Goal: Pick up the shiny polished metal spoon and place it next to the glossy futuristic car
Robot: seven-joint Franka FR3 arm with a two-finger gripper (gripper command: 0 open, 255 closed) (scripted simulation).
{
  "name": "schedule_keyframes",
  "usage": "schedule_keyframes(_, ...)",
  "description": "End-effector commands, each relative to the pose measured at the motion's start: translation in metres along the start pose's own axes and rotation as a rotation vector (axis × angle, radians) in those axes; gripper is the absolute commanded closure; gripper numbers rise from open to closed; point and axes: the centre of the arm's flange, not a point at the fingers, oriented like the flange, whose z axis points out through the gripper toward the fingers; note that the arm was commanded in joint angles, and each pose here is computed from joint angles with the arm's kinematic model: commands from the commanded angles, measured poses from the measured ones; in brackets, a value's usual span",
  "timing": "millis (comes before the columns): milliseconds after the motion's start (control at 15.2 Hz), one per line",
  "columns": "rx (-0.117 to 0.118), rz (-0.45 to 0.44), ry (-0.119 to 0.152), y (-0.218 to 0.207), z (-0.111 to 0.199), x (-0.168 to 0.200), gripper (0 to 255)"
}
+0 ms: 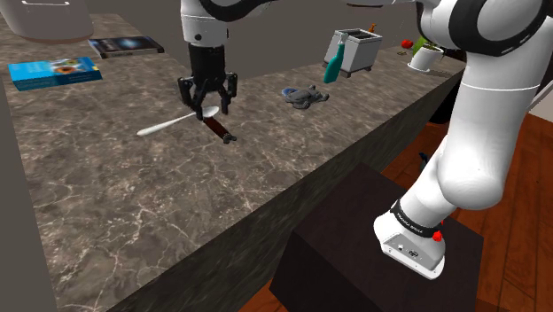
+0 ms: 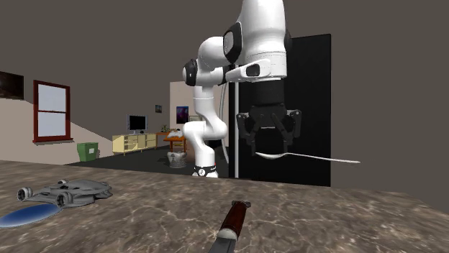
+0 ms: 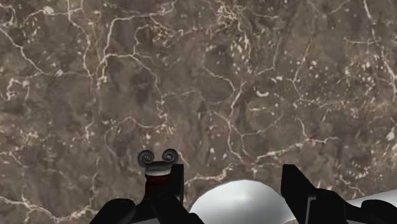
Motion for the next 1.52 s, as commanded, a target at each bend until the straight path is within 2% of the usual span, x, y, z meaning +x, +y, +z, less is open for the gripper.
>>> schedule_keyframes(0, 0.000, -0.001, 0.000, 0.022, -0.003, 0.016, 255)
schedule_keyframes(1452, 0.000, -0.001, 0.000, 0.264, -0.037, 0.172, 255)
